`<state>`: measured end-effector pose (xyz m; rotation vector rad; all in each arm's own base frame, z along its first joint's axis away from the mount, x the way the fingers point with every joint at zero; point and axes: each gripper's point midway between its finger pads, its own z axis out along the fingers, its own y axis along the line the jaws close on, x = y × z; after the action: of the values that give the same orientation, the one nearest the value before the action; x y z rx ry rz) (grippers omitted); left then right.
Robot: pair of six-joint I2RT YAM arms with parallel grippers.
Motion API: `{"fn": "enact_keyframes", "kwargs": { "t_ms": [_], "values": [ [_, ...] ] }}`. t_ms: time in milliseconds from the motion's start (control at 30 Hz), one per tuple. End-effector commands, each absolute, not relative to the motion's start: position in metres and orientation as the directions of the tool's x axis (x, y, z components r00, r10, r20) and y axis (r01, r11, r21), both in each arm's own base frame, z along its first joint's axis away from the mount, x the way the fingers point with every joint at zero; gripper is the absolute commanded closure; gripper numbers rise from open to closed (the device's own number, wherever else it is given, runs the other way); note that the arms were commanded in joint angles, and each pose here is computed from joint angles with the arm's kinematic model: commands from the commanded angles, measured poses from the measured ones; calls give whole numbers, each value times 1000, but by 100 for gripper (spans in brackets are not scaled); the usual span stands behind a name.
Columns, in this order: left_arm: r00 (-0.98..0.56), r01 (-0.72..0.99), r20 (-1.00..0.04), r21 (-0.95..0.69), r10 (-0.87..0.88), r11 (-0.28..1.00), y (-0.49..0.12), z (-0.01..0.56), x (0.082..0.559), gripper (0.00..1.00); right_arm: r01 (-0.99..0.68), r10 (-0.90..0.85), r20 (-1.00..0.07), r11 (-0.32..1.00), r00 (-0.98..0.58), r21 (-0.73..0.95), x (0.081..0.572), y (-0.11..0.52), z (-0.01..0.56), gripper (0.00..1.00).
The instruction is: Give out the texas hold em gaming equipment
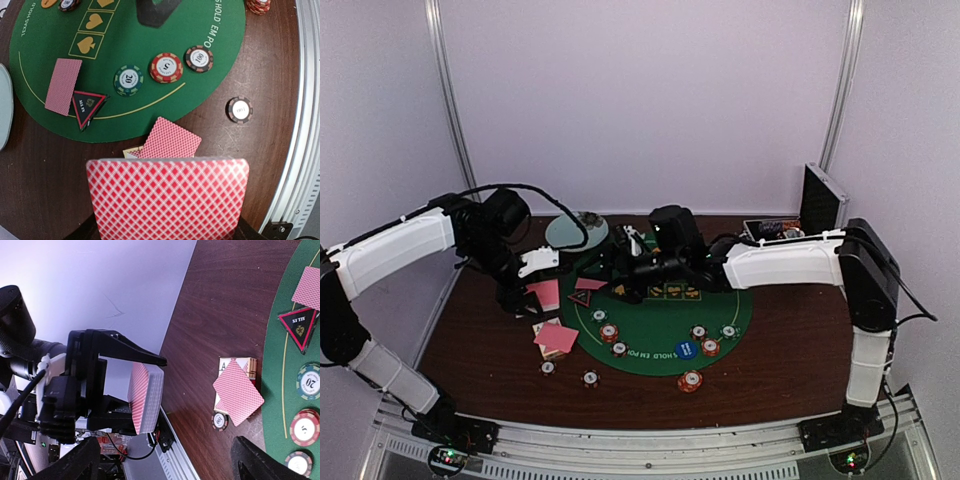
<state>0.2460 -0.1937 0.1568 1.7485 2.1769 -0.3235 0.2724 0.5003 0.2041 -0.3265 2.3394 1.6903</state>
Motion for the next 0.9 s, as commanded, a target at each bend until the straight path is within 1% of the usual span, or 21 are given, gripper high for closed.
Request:
{"fn": "enact_keyframes", "kwargs": {
  "t_ms": [0, 200, 533, 867],
  "values": [
    [-198, 971, -454, 31, 869, 237, -205, 175, 254, 88, -306, -52, -302, 225, -952, 925, 269, 520, 213, 8],
    [-207, 971, -463, 12, 862, 239, -209, 178, 255, 88, -297, -78, -288, 192, -955, 935, 259, 531, 212, 14],
    [-209, 970, -466, 14, 860, 243, -210, 180, 256, 88, -287, -106, -274, 144, -956, 947, 255, 550, 218, 16],
    [-210, 971, -471, 3, 857, 240, -212, 182, 256, 89, -268, -139, -251, 124, -958, 955, 250, 568, 212, 21]
  ]
}}
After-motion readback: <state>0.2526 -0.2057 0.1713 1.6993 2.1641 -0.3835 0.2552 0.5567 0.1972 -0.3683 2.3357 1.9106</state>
